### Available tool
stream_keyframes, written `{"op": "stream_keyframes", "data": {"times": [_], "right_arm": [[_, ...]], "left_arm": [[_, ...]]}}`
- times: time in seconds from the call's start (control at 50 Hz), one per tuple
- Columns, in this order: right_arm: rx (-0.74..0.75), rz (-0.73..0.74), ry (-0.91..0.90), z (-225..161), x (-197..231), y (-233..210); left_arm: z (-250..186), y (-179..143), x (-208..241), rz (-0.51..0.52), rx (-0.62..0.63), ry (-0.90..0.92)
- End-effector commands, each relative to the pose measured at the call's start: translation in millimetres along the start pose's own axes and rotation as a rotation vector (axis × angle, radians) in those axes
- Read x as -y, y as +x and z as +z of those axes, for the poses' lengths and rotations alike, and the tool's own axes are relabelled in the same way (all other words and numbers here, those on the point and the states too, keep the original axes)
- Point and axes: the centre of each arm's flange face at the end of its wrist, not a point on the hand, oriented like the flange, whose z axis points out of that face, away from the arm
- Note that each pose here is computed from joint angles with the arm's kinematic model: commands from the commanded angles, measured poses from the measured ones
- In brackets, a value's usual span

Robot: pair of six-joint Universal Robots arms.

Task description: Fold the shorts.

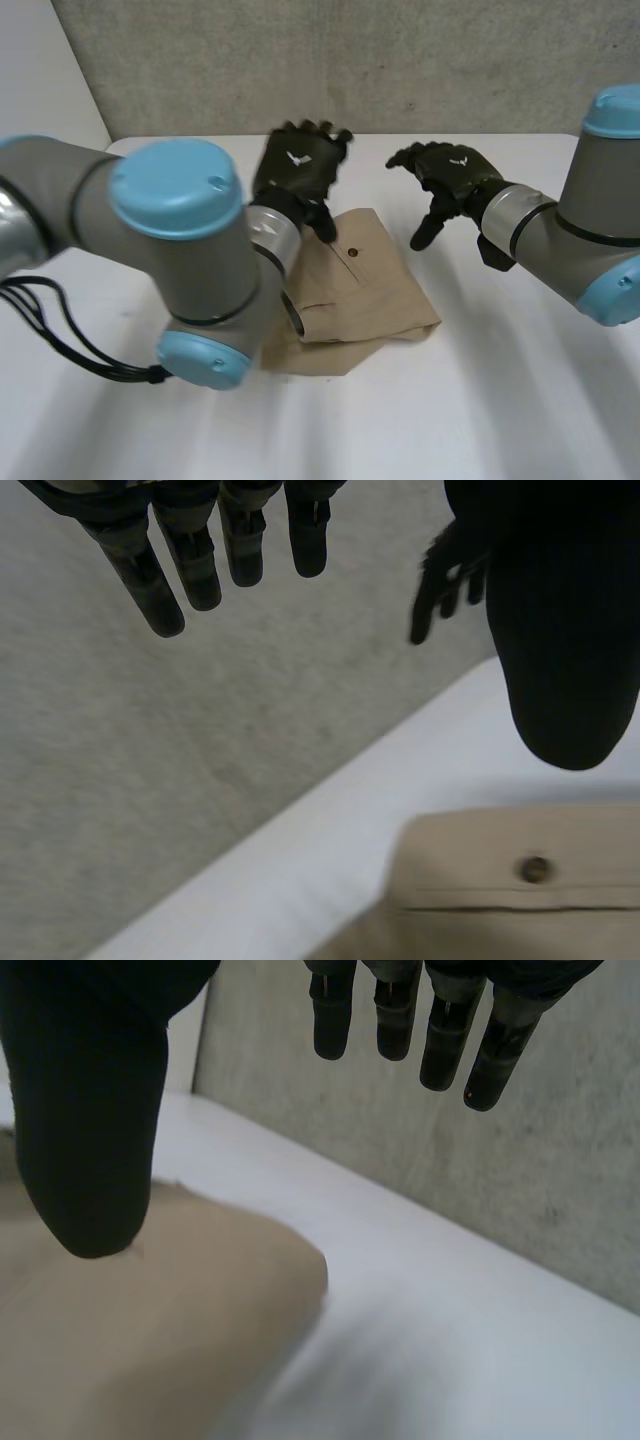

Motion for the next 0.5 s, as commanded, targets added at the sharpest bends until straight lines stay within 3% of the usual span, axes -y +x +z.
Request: {"op": "stream_keyframes", "data": {"times": [0.02,0.1,0.22,0.4,0.5], "right_arm": [[-0.007,-0.017,-0.064,14,-22,3],[0.013,-0.013,-0.090,16,-29,-2],[0.033,-0.004,-0.142,16,-41,-6],[0.074,-0.069,-0.162,17,-48,-20],[0.138,-0.085,-0.170,19,-56,-39]], "left_arm": [[3,30,-29,-0.071,-0.063,-0.123],[4,34,-45,-0.104,-0.062,-0.190],[3,28,-67,-0.073,0.013,-0.278],[-5,15,-84,0.117,0.064,-0.400],[-5,7,-90,0.168,0.067,-0.426]]}}
